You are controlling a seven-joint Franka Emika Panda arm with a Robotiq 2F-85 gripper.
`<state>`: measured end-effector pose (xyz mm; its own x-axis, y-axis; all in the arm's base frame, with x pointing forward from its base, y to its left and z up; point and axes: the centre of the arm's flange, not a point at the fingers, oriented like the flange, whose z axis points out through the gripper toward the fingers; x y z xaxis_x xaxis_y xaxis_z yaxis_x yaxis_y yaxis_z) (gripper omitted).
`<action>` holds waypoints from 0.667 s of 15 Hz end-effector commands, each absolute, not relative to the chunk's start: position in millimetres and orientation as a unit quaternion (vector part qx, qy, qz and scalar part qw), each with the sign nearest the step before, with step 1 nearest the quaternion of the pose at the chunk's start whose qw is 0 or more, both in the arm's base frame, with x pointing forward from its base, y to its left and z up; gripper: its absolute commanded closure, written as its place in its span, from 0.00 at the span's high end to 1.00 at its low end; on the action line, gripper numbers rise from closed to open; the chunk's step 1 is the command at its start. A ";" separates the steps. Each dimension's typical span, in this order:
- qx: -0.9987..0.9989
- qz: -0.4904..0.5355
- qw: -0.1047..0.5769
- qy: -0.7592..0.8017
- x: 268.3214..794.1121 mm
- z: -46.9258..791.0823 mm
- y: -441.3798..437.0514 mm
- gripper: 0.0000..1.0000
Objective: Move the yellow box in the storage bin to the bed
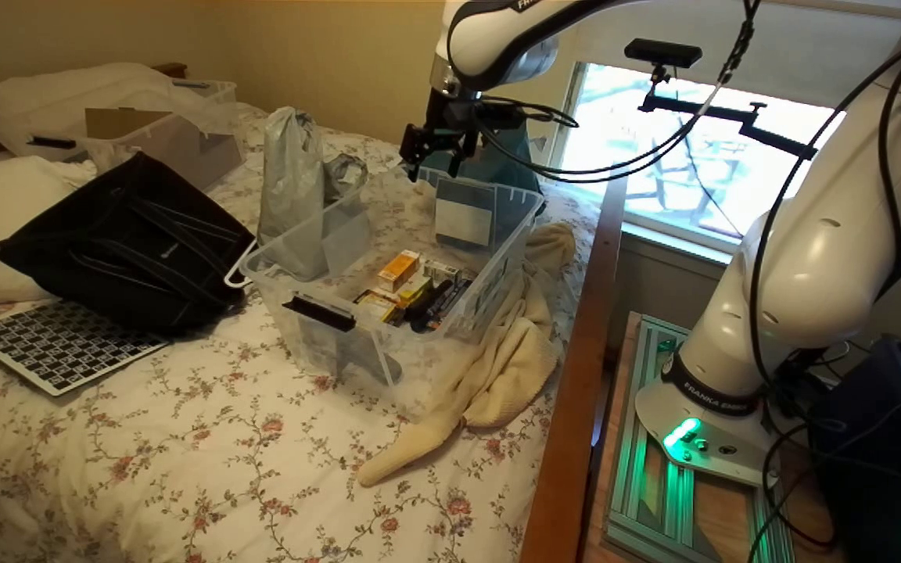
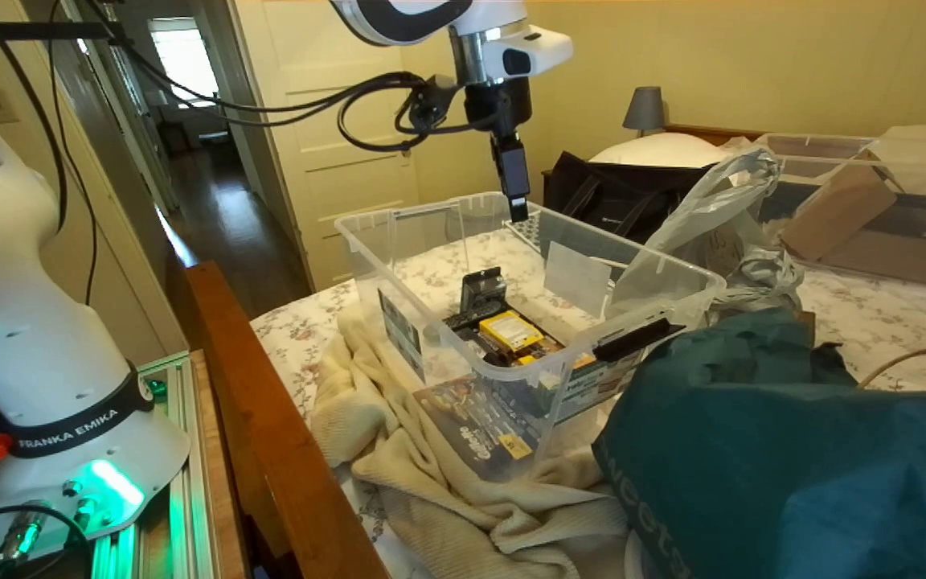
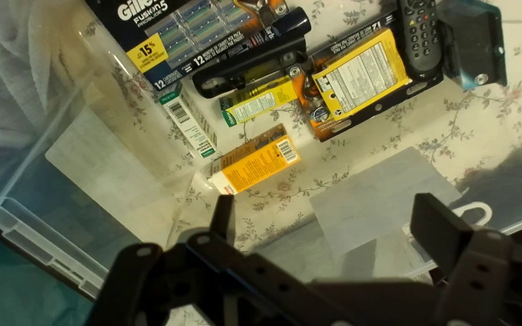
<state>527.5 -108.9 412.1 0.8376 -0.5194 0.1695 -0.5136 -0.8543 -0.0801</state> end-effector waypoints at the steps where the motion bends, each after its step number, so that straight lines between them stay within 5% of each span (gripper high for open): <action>1: -0.929 -0.094 0.039 0.355 542.3 410.5 -109.6 1.00; 10: -0.824 -0.066 0.050 0.560 568.9 377.1 -116.1 1.00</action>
